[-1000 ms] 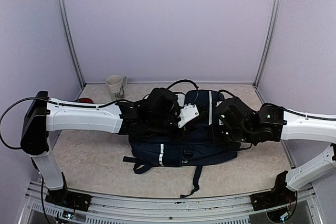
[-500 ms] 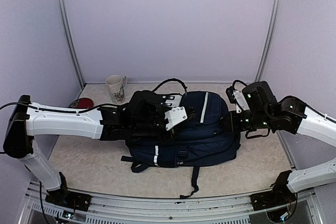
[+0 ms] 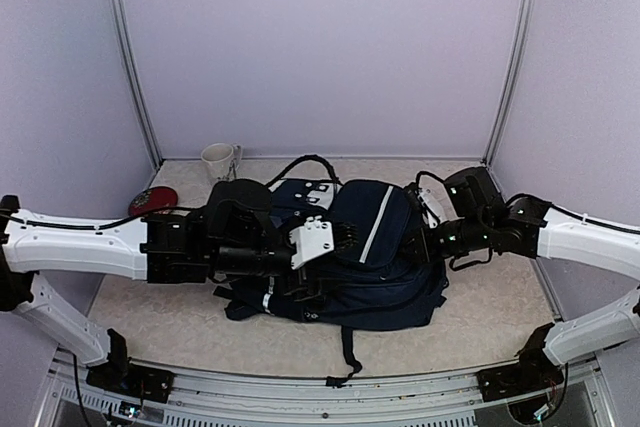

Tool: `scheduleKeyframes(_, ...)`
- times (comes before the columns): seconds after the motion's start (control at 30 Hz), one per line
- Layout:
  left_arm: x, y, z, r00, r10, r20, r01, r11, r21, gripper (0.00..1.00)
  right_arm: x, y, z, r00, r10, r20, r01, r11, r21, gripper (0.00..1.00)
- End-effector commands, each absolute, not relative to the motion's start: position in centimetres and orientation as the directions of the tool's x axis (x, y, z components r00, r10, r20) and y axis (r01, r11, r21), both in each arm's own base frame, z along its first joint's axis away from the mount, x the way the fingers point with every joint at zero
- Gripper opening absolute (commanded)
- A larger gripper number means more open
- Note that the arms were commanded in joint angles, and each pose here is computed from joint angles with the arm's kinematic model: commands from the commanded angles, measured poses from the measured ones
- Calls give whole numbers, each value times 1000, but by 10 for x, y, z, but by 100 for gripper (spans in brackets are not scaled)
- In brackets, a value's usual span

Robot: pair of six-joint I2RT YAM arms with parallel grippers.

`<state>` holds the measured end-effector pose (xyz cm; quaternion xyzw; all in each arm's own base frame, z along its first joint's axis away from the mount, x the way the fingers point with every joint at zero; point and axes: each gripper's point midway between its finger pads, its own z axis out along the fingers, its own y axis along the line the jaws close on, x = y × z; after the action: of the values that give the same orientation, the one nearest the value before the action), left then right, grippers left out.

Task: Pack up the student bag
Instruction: Hold the upper front pocket of the student bag.

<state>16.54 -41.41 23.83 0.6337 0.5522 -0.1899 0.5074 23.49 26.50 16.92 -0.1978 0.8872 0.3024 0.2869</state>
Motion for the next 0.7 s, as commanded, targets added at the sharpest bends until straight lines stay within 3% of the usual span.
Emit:
scheduleKeyframes(0.0,166,-466,246,330,453,-828,896,126,426,70,233,302,202,-703,-136,-698,-603,635,484,0)
scheduleKeyframes(0.17,182,-491,196,253,583,-772,909,128,395,59,236,283,212,-692,-94,-716,-563,690,454,0)
scheduleKeyframes(0.23,194,-491,186,227,614,-756,897,170,408,42,232,280,213,-697,-92,-711,-560,691,458,0)
scheduleKeyframes(0.37,216,-481,181,185,664,-725,851,260,456,23,228,271,212,-706,-93,-702,-543,708,452,0)
scheduleKeyframes(0.43,223,-476,182,171,680,-713,830,290,476,3,229,268,210,-705,-99,-702,-540,717,441,0)
scheduleKeyframes(0.67,203,-444,168,178,713,-678,862,220,457,0,261,222,214,-652,-152,-742,-494,828,265,0)
